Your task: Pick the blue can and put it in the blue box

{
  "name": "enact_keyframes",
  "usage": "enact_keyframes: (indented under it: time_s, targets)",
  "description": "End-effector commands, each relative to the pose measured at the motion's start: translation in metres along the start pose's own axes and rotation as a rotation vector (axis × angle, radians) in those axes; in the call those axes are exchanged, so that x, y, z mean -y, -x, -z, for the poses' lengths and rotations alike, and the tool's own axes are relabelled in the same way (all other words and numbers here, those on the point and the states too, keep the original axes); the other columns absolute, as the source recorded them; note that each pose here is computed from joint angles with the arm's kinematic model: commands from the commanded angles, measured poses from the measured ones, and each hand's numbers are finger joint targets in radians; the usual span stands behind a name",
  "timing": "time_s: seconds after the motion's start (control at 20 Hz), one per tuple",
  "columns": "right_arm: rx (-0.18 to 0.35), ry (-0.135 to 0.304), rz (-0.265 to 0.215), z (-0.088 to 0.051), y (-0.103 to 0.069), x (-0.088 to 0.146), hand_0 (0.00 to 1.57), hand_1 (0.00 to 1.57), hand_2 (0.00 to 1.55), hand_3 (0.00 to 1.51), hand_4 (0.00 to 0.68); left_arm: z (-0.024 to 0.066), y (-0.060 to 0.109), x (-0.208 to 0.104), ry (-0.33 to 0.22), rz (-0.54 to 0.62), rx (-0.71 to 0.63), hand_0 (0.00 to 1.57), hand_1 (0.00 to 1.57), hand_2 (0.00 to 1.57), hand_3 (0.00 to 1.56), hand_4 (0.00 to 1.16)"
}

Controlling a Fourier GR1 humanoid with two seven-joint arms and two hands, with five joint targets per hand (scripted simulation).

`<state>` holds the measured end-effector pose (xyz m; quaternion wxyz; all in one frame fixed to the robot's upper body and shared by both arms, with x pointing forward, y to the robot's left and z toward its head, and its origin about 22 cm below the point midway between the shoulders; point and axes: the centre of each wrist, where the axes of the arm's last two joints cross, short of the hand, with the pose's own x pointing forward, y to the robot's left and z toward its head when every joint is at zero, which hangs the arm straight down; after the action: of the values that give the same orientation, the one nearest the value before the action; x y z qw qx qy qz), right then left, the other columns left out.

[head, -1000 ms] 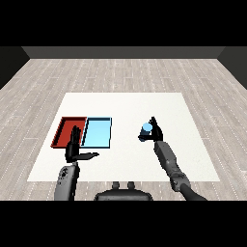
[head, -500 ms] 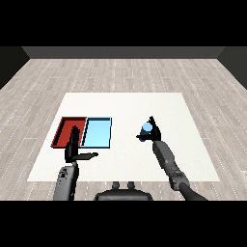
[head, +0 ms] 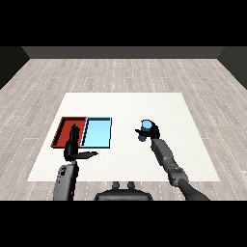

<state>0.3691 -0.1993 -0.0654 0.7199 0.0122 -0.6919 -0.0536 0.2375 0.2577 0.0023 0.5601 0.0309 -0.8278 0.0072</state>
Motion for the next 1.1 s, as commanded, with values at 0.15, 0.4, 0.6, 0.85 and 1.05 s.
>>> enact_keyframes:
  time_s: [0.15, 0.4, 0.6, 0.85, 1.05]
  targets:
    - [0.026, 0.011, -0.016, 0.007, -0.015, -0.009, 1.46, 1.46, 1.45, 1.42, 0.523, 0.0030, -0.007, 0.006, 0.005, 0.015, 0.002, 0.00, 0.00, 0.00, 0.00, 0.00]
    - [0.100, -0.033, -0.071, 0.003, -0.012, -0.006, 1.46, 1.46, 1.47, 1.35, 0.453, -0.0092, -0.006, 0.016, 0.001, 0.012, -0.002, 0.00, 0.00, 0.00, 0.00, 0.00]
    - [0.207, -0.052, -0.129, 0.009, -0.023, -0.018, 1.45, 1.45, 1.47, 1.36, 0.495, 0.0108, 0.014, 0.003, 0.033, -0.013, -0.016, 0.00, 0.00, 0.00, 0.00, 0.00]
    - [0.240, -0.060, -0.085, 0.007, -0.032, -0.048, 1.46, 1.46, 1.48, 1.36, 0.512, -0.0040, 0.009, 0.025, 0.071, 0.016, -0.011, 0.00, 0.00, 0.00, 0.00, 0.00]
    - [0.276, -0.113, -0.092, 0.008, -0.045, -0.049, 1.45, 1.45, 1.47, 1.38, 0.532, -0.0072, 0.007, 0.060, 0.105, -0.056, -0.027, 0.00, 0.00, 0.00, 0.00, 0.00]
